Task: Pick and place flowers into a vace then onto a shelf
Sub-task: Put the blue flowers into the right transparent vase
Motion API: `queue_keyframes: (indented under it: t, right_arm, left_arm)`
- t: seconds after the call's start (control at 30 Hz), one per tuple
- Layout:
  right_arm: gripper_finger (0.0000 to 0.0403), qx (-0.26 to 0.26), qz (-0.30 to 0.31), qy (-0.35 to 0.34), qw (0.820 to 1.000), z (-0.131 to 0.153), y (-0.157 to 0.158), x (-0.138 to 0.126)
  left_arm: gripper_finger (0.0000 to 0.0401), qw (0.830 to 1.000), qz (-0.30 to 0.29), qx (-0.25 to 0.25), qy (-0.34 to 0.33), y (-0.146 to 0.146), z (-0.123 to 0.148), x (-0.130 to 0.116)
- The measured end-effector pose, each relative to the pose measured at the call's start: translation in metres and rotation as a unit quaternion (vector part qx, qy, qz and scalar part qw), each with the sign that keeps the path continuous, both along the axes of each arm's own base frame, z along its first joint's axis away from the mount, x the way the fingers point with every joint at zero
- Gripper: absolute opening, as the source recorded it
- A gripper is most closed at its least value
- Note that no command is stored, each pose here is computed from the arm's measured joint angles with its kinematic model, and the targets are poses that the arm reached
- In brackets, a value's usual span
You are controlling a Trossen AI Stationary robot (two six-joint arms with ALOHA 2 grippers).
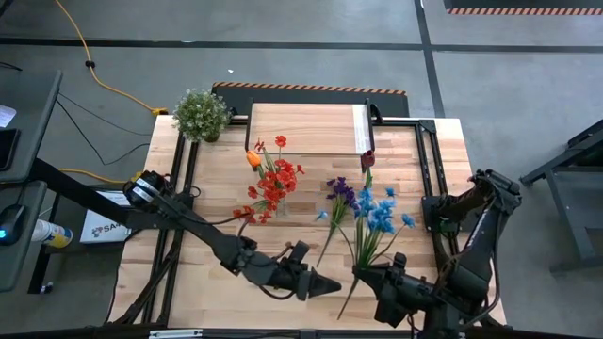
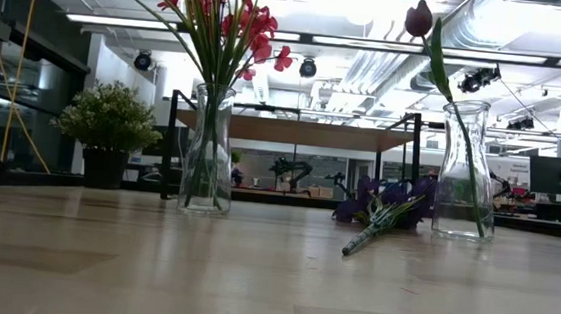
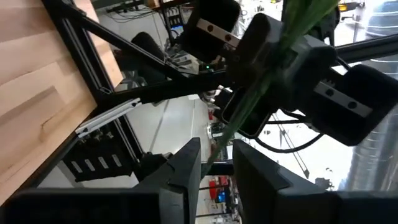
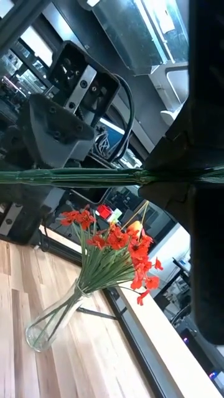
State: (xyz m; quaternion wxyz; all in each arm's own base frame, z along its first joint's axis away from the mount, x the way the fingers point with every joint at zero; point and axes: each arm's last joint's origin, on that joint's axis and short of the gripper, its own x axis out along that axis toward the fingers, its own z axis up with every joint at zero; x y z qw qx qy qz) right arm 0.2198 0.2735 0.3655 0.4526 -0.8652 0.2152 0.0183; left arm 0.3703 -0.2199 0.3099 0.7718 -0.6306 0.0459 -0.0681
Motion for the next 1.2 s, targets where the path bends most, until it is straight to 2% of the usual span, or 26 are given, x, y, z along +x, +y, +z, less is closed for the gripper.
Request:
queue_keyframes:
  t: [0.4,0.83,1.2]
  right_arm:
    - [0.0003,0.035,0.005,-0.013,0.999,0.005,0.0,0.009]
    - [0.0003,0.049,-0.009,-0.013,0.999,0.006,-0.01,0.023]
    - [0.0003,0.052,-0.017,-0.038,0.998,0.007,-0.001,0.011]
  left_arm:
    - [0.0129,1.0,0.012,0.007,0.018,0.007,-0.004,0.004]
    - [0.0129,1.0,0.01,0.01,0.021,0.01,-0.005,0.005]
    - [0.0129,0.998,0.005,0.017,0.056,0.009,-0.012,0.005]
